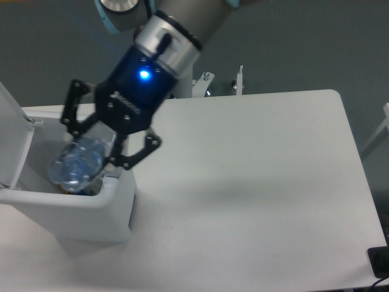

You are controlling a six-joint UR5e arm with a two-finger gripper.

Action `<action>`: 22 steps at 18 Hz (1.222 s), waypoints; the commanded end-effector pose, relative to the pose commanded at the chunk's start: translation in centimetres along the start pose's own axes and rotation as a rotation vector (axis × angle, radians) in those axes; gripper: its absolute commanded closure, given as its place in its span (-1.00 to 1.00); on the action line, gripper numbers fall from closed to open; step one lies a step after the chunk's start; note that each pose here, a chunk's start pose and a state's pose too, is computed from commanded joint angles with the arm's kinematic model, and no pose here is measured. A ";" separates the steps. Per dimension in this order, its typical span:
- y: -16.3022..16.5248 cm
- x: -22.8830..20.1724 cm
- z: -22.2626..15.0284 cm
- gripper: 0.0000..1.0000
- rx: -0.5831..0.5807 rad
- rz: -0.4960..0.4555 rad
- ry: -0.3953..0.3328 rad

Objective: Place the trash in the trash can

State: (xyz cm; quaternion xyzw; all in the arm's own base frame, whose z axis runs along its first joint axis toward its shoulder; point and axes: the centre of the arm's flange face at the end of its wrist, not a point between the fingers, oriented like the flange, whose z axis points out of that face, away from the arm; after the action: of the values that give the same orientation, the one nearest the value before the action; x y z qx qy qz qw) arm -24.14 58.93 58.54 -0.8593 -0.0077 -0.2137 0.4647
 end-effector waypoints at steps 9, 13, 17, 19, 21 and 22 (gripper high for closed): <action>3.5 -1.2 2.8 -0.88 -0.029 0.060 0.020; 3.8 -2.3 2.7 -0.94 -0.030 0.049 0.012; 5.2 -7.5 -1.0 -0.98 -0.007 -0.015 -0.061; 6.2 -10.5 -2.6 -0.99 0.001 -0.037 -0.094; 7.2 -13.3 -3.9 -1.00 0.004 -0.051 -0.121; 8.0 -15.3 -4.6 -1.00 0.006 -0.064 -0.138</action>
State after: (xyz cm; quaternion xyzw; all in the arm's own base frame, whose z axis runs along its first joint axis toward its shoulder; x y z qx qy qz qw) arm -37.99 53.54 48.70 -0.8699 -0.0676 -0.1686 0.4585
